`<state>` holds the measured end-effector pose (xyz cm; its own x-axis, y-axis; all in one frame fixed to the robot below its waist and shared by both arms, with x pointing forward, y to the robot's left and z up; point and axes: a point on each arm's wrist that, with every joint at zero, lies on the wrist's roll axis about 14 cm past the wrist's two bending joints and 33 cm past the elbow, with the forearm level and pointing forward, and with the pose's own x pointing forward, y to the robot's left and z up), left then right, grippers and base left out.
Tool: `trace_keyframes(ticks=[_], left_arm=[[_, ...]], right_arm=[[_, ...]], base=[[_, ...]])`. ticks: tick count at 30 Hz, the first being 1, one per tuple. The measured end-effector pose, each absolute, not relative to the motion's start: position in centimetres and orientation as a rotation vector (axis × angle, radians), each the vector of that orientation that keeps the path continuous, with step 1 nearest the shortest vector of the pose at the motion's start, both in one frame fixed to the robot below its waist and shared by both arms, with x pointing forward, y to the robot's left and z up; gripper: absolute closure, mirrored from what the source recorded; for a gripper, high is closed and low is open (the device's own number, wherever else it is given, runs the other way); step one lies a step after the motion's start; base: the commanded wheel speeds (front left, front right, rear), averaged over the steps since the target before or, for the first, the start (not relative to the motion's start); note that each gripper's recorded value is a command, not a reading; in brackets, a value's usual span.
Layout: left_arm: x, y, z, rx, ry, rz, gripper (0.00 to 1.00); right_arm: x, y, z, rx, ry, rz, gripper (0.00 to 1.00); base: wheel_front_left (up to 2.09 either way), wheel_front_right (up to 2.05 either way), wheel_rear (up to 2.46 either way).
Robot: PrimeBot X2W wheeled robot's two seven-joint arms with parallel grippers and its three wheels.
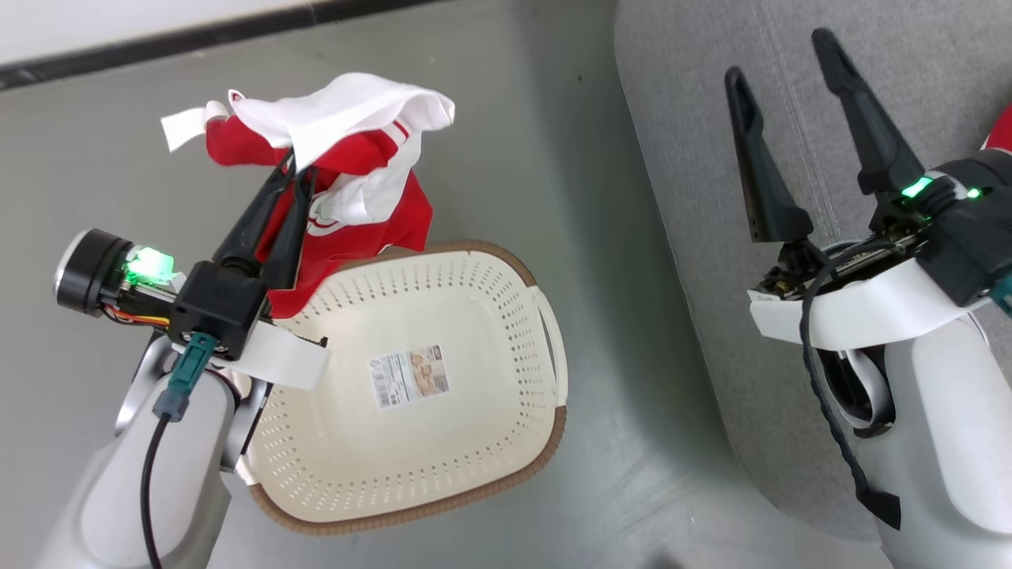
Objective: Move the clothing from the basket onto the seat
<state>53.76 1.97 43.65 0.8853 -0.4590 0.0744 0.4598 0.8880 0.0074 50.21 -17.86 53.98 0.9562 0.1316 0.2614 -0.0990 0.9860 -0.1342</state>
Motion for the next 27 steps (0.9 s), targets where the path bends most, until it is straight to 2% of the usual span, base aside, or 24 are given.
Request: trace_keyframes(ticks=[13, 27], left_arm=[[51.3, 4.5, 52.8, 0.030, -0.258, -0.482, 1.00], [46.1, 5.6, 57.9, 0.072, -0.333, -0.522, 1.00]], right_arm=[[47.0, -15.5, 54.5, -0.111, -0.243, 0.196, 0.00], [42.1, -14.5, 55.6, -0.106, -0.238, 0.231, 0.00]], base=[[0.00, 0.00, 0.00], [0.00, 0.00, 0.00]])
